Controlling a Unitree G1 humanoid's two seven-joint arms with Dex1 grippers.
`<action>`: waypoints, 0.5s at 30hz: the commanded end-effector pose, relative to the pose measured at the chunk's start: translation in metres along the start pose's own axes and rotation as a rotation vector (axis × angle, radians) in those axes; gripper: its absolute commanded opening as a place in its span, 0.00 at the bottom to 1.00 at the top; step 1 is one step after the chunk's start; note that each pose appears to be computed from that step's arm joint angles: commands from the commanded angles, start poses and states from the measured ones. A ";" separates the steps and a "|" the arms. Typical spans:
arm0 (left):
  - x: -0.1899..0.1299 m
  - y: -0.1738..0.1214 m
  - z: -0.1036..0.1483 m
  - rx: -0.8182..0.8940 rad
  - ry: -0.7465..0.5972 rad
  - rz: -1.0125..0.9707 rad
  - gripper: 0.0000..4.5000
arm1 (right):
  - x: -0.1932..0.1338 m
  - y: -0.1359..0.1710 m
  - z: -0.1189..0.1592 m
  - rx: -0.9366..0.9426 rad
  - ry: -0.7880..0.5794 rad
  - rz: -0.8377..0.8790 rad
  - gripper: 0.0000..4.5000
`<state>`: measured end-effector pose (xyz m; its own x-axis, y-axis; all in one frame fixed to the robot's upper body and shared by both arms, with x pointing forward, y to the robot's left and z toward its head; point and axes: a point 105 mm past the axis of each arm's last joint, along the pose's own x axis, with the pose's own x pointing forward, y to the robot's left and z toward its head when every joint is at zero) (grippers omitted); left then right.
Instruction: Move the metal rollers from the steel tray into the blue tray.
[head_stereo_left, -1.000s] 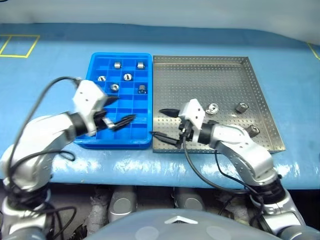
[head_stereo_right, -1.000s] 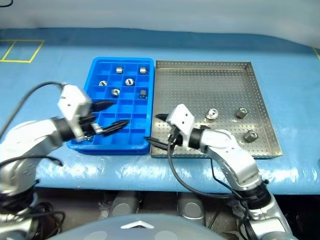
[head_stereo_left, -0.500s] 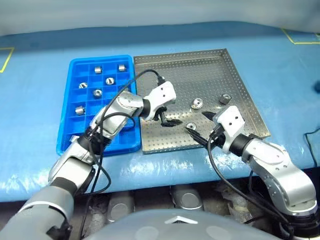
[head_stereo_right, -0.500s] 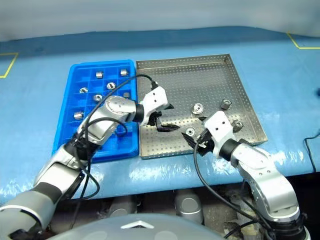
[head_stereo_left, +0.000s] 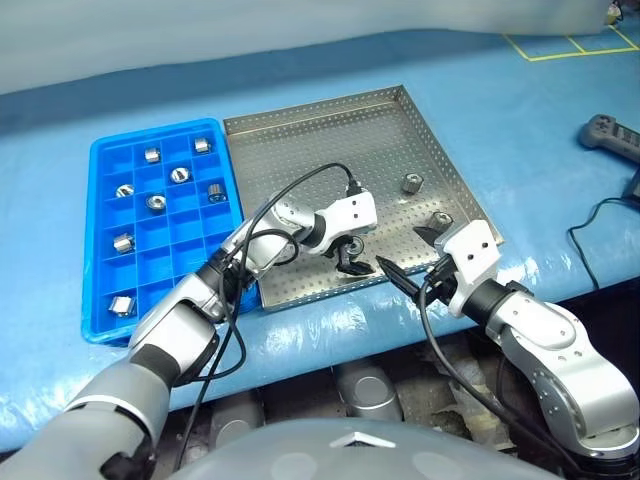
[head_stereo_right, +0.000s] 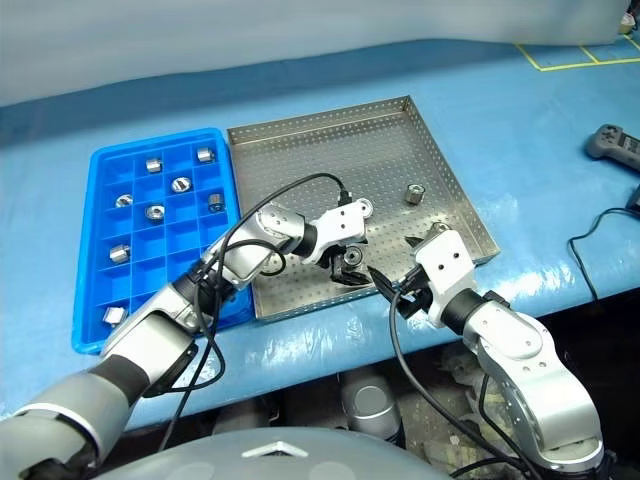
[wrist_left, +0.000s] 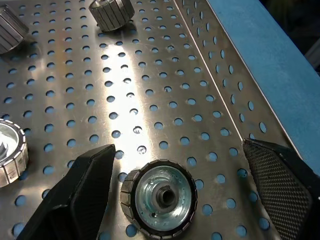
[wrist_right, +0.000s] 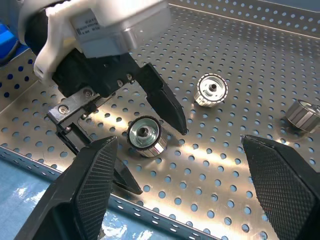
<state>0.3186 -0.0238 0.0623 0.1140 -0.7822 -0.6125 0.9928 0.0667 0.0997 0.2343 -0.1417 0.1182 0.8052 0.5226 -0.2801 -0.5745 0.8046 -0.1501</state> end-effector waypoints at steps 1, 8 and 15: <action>-0.001 0.007 0.001 0.055 0.024 0.043 0.99 | -0.003 -0.001 0.013 -0.031 -0.055 -0.015 0.93; -0.002 0.010 -0.005 0.049 0.037 0.064 0.95 | 0.000 0.000 0.015 -0.039 -0.066 0.004 0.93; -0.001 0.008 -0.005 0.048 0.032 0.061 0.48 | 0.003 0.000 0.017 -0.044 -0.070 0.015 0.93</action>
<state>0.3277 -0.0184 0.0599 0.1775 -0.7554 -0.6308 0.9811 0.0858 0.1734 0.2385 -0.1366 0.1258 0.8009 0.5457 -0.2465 -0.5900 0.7896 -0.1689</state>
